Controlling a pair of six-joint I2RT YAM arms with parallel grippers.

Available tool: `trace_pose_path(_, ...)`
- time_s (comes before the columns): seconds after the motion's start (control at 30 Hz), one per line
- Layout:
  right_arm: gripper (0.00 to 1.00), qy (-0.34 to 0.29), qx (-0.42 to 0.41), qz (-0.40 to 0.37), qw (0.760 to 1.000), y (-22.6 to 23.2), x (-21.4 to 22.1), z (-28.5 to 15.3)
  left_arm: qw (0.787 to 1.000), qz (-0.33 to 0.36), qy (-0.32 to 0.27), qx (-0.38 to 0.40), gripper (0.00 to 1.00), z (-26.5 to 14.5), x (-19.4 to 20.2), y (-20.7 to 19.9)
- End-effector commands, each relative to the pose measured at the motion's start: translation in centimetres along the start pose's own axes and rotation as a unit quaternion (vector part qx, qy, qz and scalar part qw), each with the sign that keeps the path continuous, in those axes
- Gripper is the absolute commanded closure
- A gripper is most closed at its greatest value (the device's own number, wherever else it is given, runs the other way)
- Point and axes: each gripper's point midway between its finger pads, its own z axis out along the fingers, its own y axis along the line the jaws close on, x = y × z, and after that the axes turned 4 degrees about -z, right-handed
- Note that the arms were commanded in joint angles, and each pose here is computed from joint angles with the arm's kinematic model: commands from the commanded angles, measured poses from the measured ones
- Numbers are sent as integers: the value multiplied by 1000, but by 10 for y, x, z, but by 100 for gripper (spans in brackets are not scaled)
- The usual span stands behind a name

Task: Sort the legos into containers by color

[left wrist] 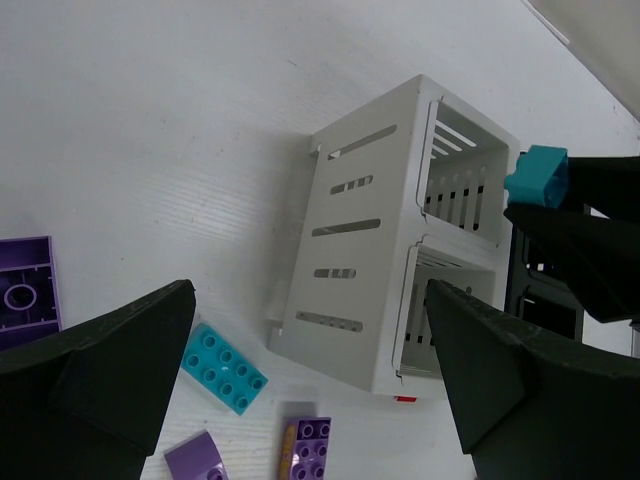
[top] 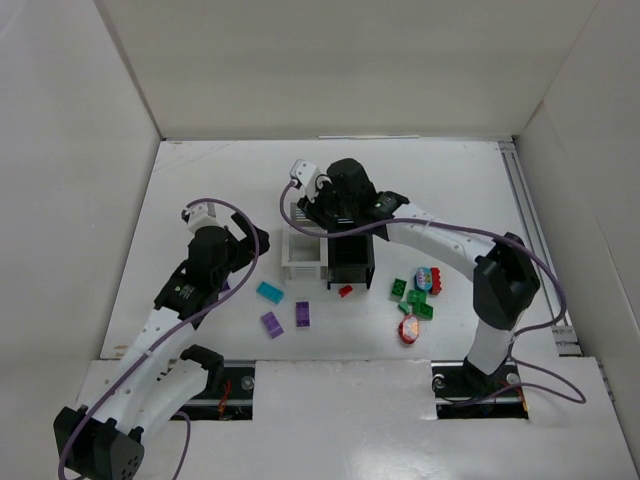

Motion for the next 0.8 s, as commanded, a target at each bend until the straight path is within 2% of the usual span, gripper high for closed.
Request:
trace_pose_path(0.0, 56, -47, 1, -10, 999, -7, -39, 0, 1000, -4, -4, 14, 0, -4, -2, -6)
trace_pose_path(0.07, 43, -41, -2, -9, 999, -6, -36, 0, 1000, -2, 1, 9, 0, -4, 1, -3)
trace_pose_path(0.17, 34, -50, 2, -11, 999, -8, -45, -11, 1000, -3, -2, 13, 0, -6, -1, -4)
trace_pose_path(0.2, 27, -55, 10, -16, 998, -11, -49, -20, 1000, -3, -2, 13, 0, -6, -1, -4)
trace_pose_path(0.33, 26, -54, 33, -16, 998, -16, -49, -45, 1000, -7, 2, 8, 0, -6, 1, -2)
trace_pose_path(0.43, 26, -28, 69, -13, 997, -22, -34, -73, 1000, -19, 18, -11, 0, -2, 10, 5)
trace_pose_path(0.57, 23, 36, 163, 26, 986, -38, 5, -121, 995, -34, 70, -63, 0, 3, 41, 30)
trace_pose_path(0.67, 19, 85, 224, 54, 969, -49, 43, -159, 991, -44, 100, -75, 10, 3, 61, 42)
trace_pose_path(0.77, 18, 115, 253, 73, 958, -56, 76, -185, 988, -56, 121, -78, 13, 6, 83, 53)
